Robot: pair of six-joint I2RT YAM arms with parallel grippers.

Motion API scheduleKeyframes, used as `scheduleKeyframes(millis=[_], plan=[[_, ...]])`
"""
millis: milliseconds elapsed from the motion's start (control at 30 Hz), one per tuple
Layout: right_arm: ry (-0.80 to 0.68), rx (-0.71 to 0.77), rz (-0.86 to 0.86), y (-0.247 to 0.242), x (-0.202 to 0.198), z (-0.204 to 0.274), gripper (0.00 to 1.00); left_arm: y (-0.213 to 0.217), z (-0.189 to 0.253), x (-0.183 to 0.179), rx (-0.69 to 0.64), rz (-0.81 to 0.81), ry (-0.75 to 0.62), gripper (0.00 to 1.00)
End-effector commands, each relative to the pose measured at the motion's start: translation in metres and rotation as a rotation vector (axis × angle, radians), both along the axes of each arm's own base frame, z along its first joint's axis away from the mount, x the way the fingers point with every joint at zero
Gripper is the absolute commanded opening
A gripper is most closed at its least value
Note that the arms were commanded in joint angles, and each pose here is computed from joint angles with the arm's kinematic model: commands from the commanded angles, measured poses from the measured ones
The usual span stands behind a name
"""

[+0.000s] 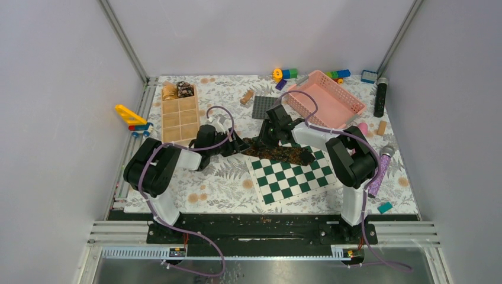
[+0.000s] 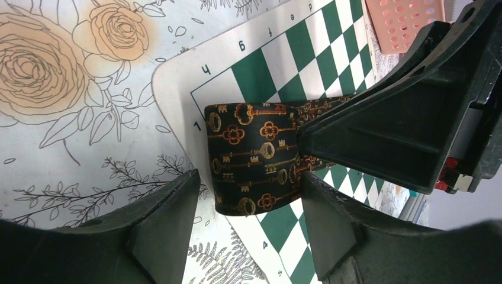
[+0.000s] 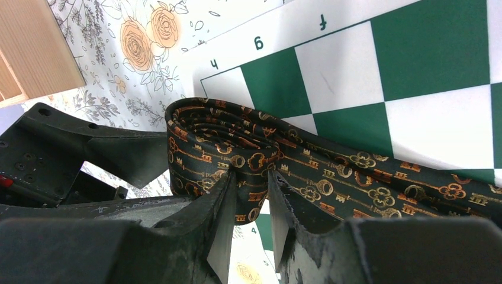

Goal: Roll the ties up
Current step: Roll the tie at the center of the board.

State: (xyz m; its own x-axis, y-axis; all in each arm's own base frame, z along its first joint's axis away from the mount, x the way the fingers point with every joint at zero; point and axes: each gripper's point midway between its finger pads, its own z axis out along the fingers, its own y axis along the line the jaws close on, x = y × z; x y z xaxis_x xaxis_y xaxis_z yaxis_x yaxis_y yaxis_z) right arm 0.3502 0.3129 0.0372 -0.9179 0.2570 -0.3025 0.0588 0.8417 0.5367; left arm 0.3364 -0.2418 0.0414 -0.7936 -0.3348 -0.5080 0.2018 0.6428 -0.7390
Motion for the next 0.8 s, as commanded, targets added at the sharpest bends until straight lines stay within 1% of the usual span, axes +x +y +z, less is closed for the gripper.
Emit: scheduleKeyframes(millis=[0, 633, 733, 767], plan=[[0.0, 0.001, -0.006, -0.003, 0.003, -0.002, 0.33, -0.014, 0.02, 0.01, -0.044, -0.032, -0.066, 0.64], [0.013, 0.039, 0.015, -0.001, -0.008, -0.005, 0.33, -0.019, 0.003, 0.011, -0.049, -0.01, -0.01, 0.63], [0.011, 0.041, 0.016, 0.0, -0.008, -0.004, 0.33, -0.021, 0.002, 0.011, -0.054, -0.016, -0.006, 0.6], [0.012, 0.04, 0.016, 0.0, -0.008, -0.005, 0.33, -0.021, 0.002, 0.01, -0.055, -0.016, -0.006, 0.57]])
